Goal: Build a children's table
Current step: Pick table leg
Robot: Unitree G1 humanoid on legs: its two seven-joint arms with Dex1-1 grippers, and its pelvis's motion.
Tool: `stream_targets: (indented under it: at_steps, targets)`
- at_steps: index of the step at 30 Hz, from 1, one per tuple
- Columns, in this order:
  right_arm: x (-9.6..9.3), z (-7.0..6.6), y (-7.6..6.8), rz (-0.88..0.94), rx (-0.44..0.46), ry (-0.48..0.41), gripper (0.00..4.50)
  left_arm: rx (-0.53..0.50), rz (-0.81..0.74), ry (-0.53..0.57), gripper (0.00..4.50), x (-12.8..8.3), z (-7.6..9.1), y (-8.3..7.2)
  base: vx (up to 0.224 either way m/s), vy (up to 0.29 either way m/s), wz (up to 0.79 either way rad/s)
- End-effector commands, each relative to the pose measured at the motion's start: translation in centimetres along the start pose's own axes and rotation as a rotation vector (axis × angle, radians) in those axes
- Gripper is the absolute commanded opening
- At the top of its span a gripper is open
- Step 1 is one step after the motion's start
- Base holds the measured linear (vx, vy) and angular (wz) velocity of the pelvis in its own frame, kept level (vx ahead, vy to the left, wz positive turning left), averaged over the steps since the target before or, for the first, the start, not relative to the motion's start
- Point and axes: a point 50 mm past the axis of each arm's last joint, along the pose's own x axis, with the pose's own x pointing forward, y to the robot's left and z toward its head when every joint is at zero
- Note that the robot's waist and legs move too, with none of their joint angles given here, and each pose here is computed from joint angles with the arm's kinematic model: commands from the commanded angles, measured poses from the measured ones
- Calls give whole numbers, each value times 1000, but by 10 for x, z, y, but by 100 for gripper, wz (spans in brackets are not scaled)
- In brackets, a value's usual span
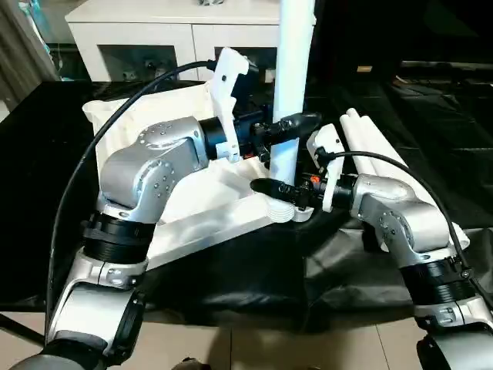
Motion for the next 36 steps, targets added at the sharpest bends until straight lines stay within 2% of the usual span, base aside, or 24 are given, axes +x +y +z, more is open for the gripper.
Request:
stream_targets:
  at_steps: [1, 10, 13, 20, 26, 30, 32, 35, 36]
  targets:
    - [-3, 14, -4, -19, -47, -25, 303, 33, -18, 13, 182, 0, 5, -1, 0, 0, 0]
    - [-5, 19, -1, 22, -44, -25, 303, 48, -30, 58, 182, -3, 2, 2, 0, 0, 0]
    - [-5, 16, -1, 20, -72, 7, 303, 41, -28, 52, 182, -3, 2, 2, 0, 0, 0]
    - [-6, 13, 0, 44, -51, 12, 303, 43, -44, 60, 182, -1, 2, 2, 0, 0, 0]
    - [-6, 12, 2, 77, -37, 25, 244, 38, -56, 60, 182, 0, 3, 2, 0, 0, 0]
    - [-6, 8, 3, 91, -35, 50, 225, 34, -57, 55, 182, 1, 4, 3, 0, 0, 0]
    - [-7, 4, 4, 96, -46, 81, 225, 31, -58, 48, 182, 1, 5, 3, 0, 0, 0]
    - [-6, 3, 3, 89, -31, 82, 225, 31, -64, 46, 182, 2, 6, 3, 0, 0, 0]
    - [-6, 3, 3, 89, -31, 82, 258, 31, -64, 46, 182, 2, 6, 3, 0, 0, 0]
